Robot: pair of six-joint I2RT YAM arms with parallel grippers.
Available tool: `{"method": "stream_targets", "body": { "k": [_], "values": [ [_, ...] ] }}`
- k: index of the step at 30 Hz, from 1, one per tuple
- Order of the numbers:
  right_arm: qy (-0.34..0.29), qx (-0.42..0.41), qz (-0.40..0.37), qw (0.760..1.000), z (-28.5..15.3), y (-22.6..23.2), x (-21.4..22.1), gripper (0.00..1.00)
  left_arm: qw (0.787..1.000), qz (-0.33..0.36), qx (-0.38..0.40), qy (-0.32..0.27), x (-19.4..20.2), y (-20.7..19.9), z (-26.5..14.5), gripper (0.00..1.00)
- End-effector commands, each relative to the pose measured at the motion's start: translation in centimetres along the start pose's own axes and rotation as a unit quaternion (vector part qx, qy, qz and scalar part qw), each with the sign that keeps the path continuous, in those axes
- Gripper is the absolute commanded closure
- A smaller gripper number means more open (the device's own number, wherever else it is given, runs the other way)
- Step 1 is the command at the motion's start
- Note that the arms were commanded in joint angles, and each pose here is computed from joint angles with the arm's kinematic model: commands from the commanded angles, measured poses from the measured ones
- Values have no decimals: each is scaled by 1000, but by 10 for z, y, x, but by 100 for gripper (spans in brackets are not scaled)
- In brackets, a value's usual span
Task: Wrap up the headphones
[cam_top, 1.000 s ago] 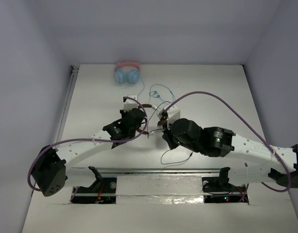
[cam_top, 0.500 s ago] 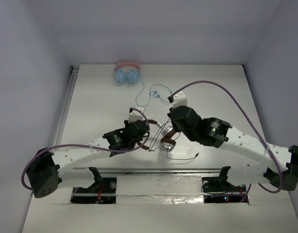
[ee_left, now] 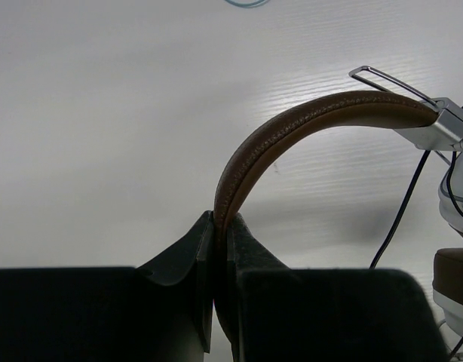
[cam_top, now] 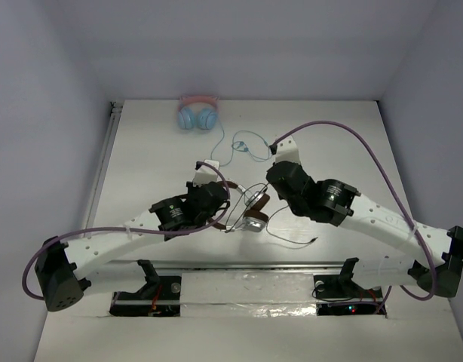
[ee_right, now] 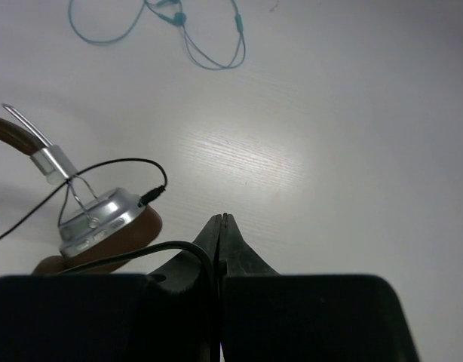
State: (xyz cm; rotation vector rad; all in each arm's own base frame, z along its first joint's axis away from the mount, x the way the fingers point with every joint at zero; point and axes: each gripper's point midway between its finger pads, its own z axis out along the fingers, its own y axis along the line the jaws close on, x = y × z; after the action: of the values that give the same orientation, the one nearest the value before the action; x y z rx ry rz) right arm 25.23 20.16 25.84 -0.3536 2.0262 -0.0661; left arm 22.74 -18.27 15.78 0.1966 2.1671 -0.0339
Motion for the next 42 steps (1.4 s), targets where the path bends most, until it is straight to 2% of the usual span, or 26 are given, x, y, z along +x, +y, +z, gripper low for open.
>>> {"method": "stream_targets", "body": {
  "k": [1, 3, 5, 13, 18, 22, 25, 26, 29, 33, 35, 37, 42],
  "values": [
    [23, 35, -9, 999, 1, -12, 7, 100, 998, 17, -50, -16, -16, 18, -13, 100],
    [23, 43, -6, 999, 3, -13, 7, 100, 999, 30, -34, -7, -15, 11, -15, 100],
    [10, 38, -5, 999, 6, -9, 3, 100, 999, 51, 19, 2, -11, -4, -17, 100],
    [-66, 69, 52, 994, 31, -21, -30, 100, 984, 43, 169, -23, -34, -43, -49, 100],
    [-87, 30, 93, 991, 46, -10, -32, 100, 975, 22, 215, -51, -55, -49, -71, 100],
    [-92, 3, 108, 990, 44, -2, -29, 100, 976, 9, 209, -62, -67, -43, -77, 100],
    [-107, -32, 130, 985, 43, -1, -31, 100, 968, -2, 236, -81, -80, -46, -88, 100],
    [-107, -70, 133, 983, 41, 8, -31, 100, 967, -7, 240, -87, -86, -45, -91, 100],
    [-130, -130, 162, 970, 35, 13, -33, 99, 962, -20, 251, -106, -101, -41, -98, 100],
    [-183, -243, 195, 932, 18, 31, -48, 97, 953, -37, 272, -131, -122, -37, -106, 100],
    [-193, -266, 201, 923, 16, 33, -43, 97, 950, -45, 273, -141, -132, -32, -108, 100],
    [-206, -321, 201, 902, 5, 47, -43, 97, 947, -52, 277, -152, -141, -30, -110, 100],
    [-221, -396, 201, 868, -6, 70, -46, 95, 922, -61, 335, -183, -170, -42, -132, 100]
  ]
}}
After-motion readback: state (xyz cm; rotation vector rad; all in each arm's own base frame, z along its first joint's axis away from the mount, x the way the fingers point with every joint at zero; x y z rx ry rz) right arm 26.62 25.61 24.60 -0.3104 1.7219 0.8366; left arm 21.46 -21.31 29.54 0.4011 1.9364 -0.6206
